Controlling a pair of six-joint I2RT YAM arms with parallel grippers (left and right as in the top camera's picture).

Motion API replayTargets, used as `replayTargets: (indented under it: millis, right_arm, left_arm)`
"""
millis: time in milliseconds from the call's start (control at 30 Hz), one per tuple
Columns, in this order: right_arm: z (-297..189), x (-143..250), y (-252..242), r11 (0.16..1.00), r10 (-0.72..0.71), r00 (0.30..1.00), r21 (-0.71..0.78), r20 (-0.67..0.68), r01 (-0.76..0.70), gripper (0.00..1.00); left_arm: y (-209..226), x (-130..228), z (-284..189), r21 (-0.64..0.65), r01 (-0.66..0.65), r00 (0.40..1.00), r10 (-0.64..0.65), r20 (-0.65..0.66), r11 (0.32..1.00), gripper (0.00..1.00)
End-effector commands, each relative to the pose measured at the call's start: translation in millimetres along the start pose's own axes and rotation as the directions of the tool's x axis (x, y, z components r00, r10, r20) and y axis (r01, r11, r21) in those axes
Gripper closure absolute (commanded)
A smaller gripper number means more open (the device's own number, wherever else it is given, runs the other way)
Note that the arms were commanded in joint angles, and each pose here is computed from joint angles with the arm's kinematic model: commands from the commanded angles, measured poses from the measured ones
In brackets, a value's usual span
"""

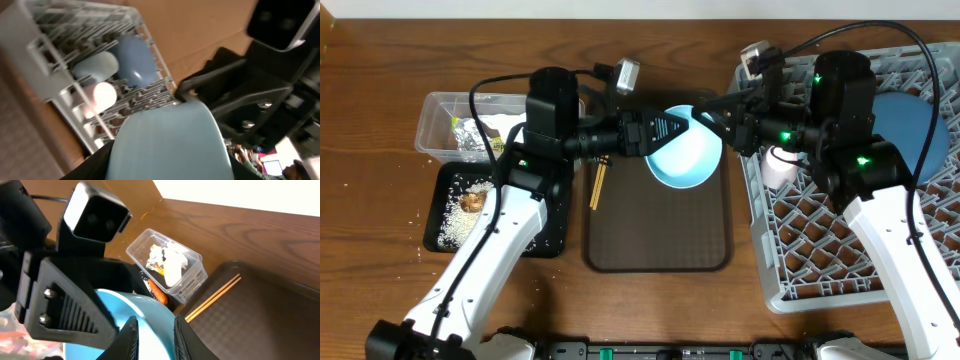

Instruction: Sort waste into correct bins and load items into the dishwasher rack

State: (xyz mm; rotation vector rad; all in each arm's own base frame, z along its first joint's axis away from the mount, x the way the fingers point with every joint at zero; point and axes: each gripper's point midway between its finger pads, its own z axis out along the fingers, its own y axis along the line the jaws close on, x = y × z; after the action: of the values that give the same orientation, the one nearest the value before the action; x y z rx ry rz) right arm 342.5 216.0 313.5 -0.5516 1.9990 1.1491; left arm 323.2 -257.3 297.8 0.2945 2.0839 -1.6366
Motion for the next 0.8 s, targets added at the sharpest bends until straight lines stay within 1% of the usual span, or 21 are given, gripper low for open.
replayTargets:
  millis: [0, 33, 67, 100, 133, 167, 200, 233, 267, 333, 400, 433, 467, 500, 567, 767]
  right_arm:
    - [-1, -3, 16, 0.998, -0.042, 0.999, -0.047, 0.003, 0.042, 0.83]
    - [-1, -3, 16, 0.998, -0.041, 0.999, -0.047, 0.002, 0.041, 0.83]
    - [-1, -3, 16, 0.998, -0.041, 0.999, -0.046, 0.002, 0.041, 0.83]
    - [-1, -3, 16, 0.998, -0.041, 0.999, -0.046, 0.002, 0.041, 0.78]
    - [-1, -3, 15, 0.998, -0.042, 0.999, -0.045, 0.003, 0.042, 0.71]
    - [-1, -4, 14, 0.998, -0.044, 0.999, -0.037, 0.005, 0.044, 0.61]
    - [-1, -4, 14, 0.998, -0.057, 0.998, -0.034, 0.007, 0.057, 0.55]
    - [-1, -5, 13, 0.997, -0.068, 0.998, -0.033, 0.010, 0.069, 0.50]
    - [-1, -5, 13, 0.997, -0.069, 0.998, -0.033, 0.010, 0.069, 0.48]
    - [-1, -3, 12, 0.998, -0.059, 0.998, -0.032, 0.004, 0.059, 0.48]
    - [-1, 2, 11, 0.999, -0.038, 0.999, -0.028, -0.015, 0.038, 0.44]
    - [-1, 5, 10, 0.999, -0.025, 0.999, -0.026, -0.026, 0.024, 0.39]
    - [-2, 9, 10, 1.000, -0.009, 0.999, -0.023, -0.040, 0.008, 0.31]
    - [-2, 12, 9, 1.000, 0.005, 0.999, -0.020, -0.053, -0.006, 0.28]
    - [-2, 18, 8, 0.999, 0.030, 0.997, -0.014, -0.075, -0.031, 0.24]
    - [-2, 33, 9, 0.997, 0.080, 0.989, -0.006, -0.125, -0.081, 0.23]
  left_arm:
    - [-11, 0, -2, 0.040, -0.013, 1.000, 0.014, -0.017, 0.999, 0.52]
    - [-11, 0, -2, 0.040, -0.012, 1.000, 0.013, -0.018, 0.999, 0.69]
    - [-11, 0, -2, 0.037, -0.008, 1.000, 0.009, -0.019, 0.999, 0.89]
    - [-10, 0, -2, 0.037, -0.007, 1.000, 0.008, -0.019, 0.999, 0.94]
    - [-10, 0, -2, 0.037, -0.007, 1.000, 0.008, -0.019, 0.999, 0.94]
    - [-10, 0, -2, 0.036, -0.008, 1.000, 0.008, -0.018, 0.999, 0.94]
    - [-10, -1, -3, 0.033, -0.008, 1.000, 0.008, -0.015, 0.999, 0.94]
    - [-9, -2, -3, 0.032, -0.009, 1.000, 0.009, -0.011, 0.999, 0.94]
    - [-8, -3, -5, 0.030, -0.010, 1.000, 0.010, -0.006, 0.999, 0.94]
    - [-6, -8, -9, 0.025, -0.011, 1.000, 0.011, 0.010, 1.000, 0.94]
    - [-3, -12, -13, 0.017, -0.010, 1.000, 0.010, 0.024, 1.000, 0.94]
    - [-1, -14, -15, 0.013, -0.009, 1.000, 0.008, 0.030, 1.000, 0.94]
    - [0, -15, -16, 0.011, -0.009, 0.999, 0.008, 0.035, 1.000, 0.94]
    - [1, -17, -18, 0.008, -0.008, 0.999, 0.007, 0.040, 1.000, 0.94]
    - [1, -19, -19, 0.006, -0.010, 0.999, 0.010, 0.047, 1.000, 0.94]
    - [-4, -25, -20, 0.022, -0.056, 0.996, 0.054, 0.068, 0.998, 0.94]
